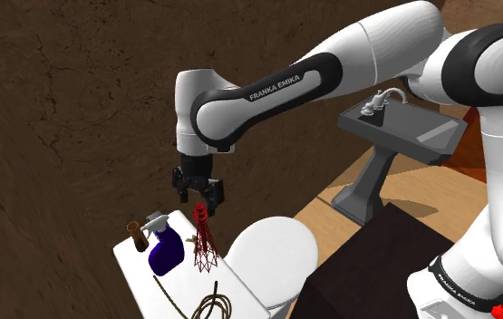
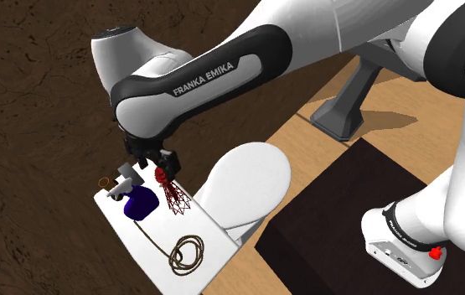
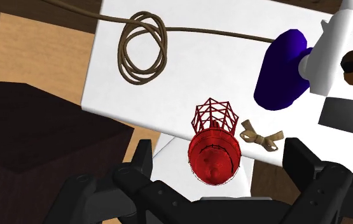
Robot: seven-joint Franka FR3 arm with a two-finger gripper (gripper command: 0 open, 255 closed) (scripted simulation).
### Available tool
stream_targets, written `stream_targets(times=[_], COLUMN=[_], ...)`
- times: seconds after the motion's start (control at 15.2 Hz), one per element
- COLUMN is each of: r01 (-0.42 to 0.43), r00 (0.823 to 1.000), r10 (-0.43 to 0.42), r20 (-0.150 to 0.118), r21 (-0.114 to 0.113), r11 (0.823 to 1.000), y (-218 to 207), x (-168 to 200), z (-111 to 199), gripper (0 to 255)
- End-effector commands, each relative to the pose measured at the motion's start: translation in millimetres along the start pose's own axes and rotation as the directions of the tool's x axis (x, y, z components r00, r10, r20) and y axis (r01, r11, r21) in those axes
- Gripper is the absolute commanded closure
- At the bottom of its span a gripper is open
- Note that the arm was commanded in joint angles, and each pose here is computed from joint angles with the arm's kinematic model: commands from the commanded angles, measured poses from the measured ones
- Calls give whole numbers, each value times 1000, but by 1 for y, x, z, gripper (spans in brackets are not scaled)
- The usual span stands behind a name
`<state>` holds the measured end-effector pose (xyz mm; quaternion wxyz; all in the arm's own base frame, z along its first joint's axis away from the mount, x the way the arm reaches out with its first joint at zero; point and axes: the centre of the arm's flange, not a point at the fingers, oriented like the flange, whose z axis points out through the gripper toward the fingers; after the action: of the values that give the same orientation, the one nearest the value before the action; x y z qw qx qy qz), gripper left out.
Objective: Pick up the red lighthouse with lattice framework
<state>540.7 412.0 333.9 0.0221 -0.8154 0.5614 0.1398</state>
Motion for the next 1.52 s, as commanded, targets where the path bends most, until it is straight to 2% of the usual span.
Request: stream_targets(times=[0.0, 0.59, 1.45], r01=[0, 0, 0], r00=[1000, 1000, 1000], r10=[0, 0, 0], r20=[0, 0, 0], r21=[1, 1, 1], r11=[1000, 1000, 1000], y=[0, 0, 8], x=[1, 0, -17], z=[1, 2, -64], gripper=[255, 255, 255])
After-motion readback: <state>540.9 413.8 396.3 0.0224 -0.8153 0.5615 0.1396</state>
